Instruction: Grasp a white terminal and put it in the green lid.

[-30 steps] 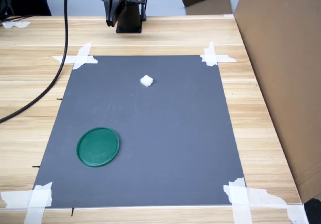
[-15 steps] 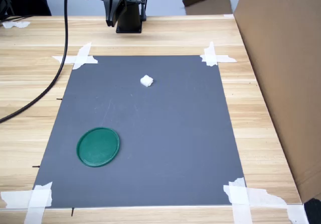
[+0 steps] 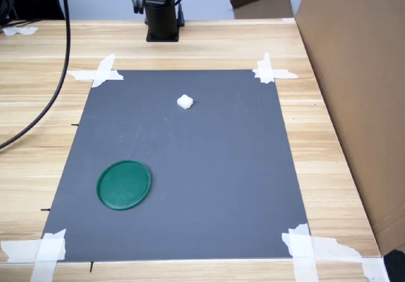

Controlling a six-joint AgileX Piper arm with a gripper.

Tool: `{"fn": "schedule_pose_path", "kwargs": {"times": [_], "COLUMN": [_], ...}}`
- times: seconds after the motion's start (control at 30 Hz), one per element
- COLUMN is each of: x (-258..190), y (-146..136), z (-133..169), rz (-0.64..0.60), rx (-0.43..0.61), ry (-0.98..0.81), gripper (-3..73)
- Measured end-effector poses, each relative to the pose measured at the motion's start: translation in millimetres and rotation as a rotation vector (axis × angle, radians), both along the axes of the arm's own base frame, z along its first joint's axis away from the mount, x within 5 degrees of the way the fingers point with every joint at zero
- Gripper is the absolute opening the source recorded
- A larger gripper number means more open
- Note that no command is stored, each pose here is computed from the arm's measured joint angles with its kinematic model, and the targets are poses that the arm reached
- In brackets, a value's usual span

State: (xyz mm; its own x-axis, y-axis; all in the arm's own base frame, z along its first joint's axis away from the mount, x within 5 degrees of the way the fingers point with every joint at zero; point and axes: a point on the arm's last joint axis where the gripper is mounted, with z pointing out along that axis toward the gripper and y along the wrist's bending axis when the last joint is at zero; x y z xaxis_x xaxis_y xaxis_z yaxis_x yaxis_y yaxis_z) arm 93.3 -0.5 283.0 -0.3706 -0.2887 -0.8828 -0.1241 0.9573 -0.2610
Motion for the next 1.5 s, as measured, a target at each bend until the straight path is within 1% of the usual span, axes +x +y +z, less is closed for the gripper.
{"fn": "schedule_pose_path", "kwargs": {"times": [0.03, 0.1, 0.17, 0.2, 0.23, 0.37, 0.43, 0.5, 0.6, 0.67, 0.73, 0.83, 0.93, 1.03, 1.17, 1.2, 1.23, 1.27, 1.3, 1.5], "x": [1.9, 8.4, 11.7, 15.0, 18.7, 29.9, 33.9, 40.4, 41.5, 41.6, 43.0, 51.0, 55.5, 69.3, 75.9, 76.6, 76.6, 76.5, 76.2, 76.9], "y": [0.5, 0.8, 0.8, 0.1, -1.5, -8.6, -9.8, -9.8, -8.7, -8.1, -5.8, -2.6, -2.9, -5.1, -4.0, -1.2, 0.9, 8.4, 16.0, 35.4], "z": [1.7, 20.3, 25.8, 33.2, 36.4, 35.9, 34.5, 33.6, 39.0, 43.3, 55.4, 72.3, 74.3, 76.5, 86.4, 86.7, 86.6, 86.2, 86.6, 88.7], "rz": [0.021, 0.073, 0.099, 0.117, 0.131, 0.14, 0.15, 0.192, 0.223, 0.239, 0.271, 0.303, 0.311, 0.335, 0.369, 0.384, 0.395, 0.432, 0.46, 0.521], "rx": [-0.016, -0.057, -0.068, -0.084, -0.105, -0.16, -0.159, -0.141, -0.135, -0.143, -0.156, -0.135, -0.135, -0.145, -0.209, -0.242, -0.253, -0.307, -0.324, -0.318], "ry": [0.049, 0.157, 0.232, 0.276, 0.336, 0.481, 0.539, 0.652, 0.693, 0.688, 0.639, 0.586, 0.587, 0.61, 0.583, 0.582, 0.582, 0.586, 0.581, 0.529], "gripper": [-2.8, -2.8, -2.8, -2.8, -2.8, -2.8, -2.8, -2.8, -2.8, -2.8, -2.8, -2.8, -2.8, -2.8, -2.8, -2.8, -2.8, -2.8, -2.8, -2.8]}}
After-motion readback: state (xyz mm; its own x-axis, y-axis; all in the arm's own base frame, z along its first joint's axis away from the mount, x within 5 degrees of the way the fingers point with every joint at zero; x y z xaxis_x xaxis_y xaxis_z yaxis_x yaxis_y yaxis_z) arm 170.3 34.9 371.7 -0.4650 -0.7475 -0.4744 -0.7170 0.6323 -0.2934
